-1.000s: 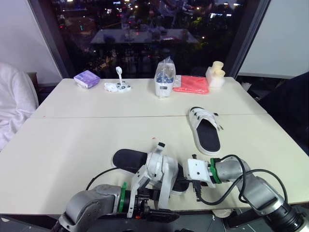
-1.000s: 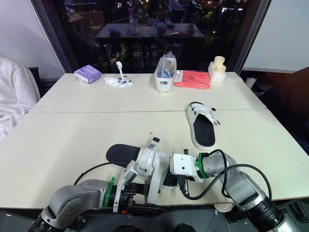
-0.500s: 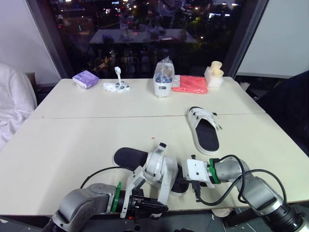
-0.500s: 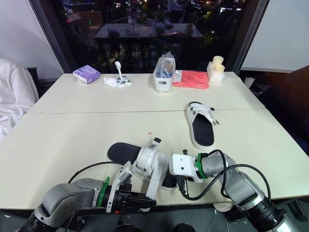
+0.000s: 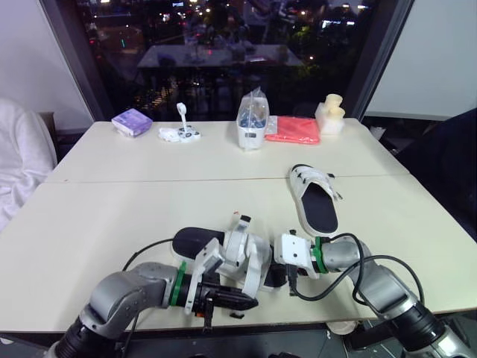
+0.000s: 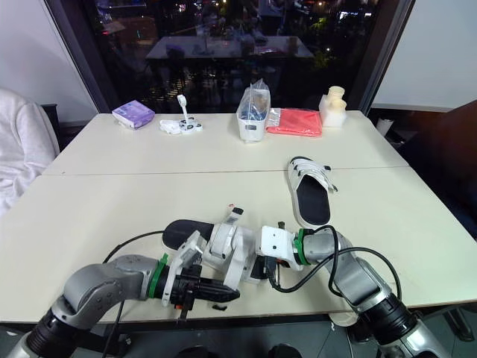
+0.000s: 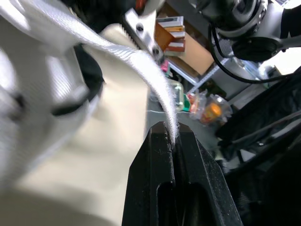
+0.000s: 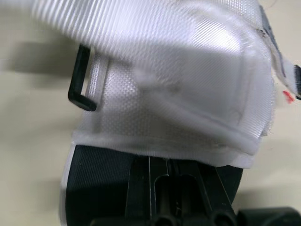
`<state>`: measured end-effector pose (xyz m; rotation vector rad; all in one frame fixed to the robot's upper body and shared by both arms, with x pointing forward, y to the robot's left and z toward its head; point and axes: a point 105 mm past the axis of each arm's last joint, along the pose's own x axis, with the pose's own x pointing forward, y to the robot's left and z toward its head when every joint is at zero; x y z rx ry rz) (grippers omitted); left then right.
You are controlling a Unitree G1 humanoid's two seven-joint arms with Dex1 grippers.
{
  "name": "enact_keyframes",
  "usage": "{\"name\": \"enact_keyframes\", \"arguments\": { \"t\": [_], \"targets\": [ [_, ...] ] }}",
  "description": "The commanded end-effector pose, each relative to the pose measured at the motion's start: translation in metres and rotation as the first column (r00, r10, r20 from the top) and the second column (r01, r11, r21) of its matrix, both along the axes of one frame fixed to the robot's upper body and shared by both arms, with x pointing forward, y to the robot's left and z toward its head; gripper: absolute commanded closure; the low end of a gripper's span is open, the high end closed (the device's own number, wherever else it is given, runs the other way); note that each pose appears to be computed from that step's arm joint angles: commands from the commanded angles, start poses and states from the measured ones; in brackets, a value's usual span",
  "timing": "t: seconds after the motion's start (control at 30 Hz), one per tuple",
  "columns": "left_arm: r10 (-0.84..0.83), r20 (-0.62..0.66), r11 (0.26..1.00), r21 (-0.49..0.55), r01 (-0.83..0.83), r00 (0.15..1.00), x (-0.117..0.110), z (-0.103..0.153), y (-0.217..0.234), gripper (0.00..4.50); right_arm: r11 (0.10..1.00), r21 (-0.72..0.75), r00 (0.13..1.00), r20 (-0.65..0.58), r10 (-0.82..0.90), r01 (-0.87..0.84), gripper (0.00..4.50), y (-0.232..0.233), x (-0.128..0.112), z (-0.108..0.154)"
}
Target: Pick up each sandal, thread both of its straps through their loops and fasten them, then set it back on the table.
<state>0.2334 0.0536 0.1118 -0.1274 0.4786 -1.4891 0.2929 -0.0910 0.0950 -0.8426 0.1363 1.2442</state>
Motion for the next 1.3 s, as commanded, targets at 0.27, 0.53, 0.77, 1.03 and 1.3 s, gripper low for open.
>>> {"name": "enact_keyframes", "arguments": {
  "t": [0.27,0.53,0.77,1.03,1.3],
  "targets": [
    [0.077,0.182,0.991,-0.125,-0.054,0.980,0.049,0.043,-0.011,4.46,0.999,-0.046,1.000,0.011,0.004,-0.004,4.50,-0.003,0.004,-0.008],
    [0.095,-0.032,0.981,-0.169,-0.099,0.995,0.061,0.037,-0.021,4.46,0.999,-0.048,1.000,0.012,0.007,-0.007,4.50,-0.003,0.003,-0.008],
    [0.043,-0.268,0.966,-0.235,-0.109,0.962,0.059,0.042,-0.020,4.46,0.998,-0.056,1.000,0.015,0.007,-0.006,4.50,-0.004,0.002,-0.009],
    [0.008,-0.295,0.981,-0.184,-0.065,0.955,0.047,0.026,-0.023,4.46,0.998,-0.061,1.000,0.026,0.009,-0.008,4.50,-0.003,0.003,-0.009],
    [0.024,-0.265,0.983,-0.169,-0.071,0.964,0.045,0.015,-0.025,4.46,0.998,-0.063,1.000,0.027,0.009,-0.007,4.50,-0.003,0.002,-0.009]
  ]
}}
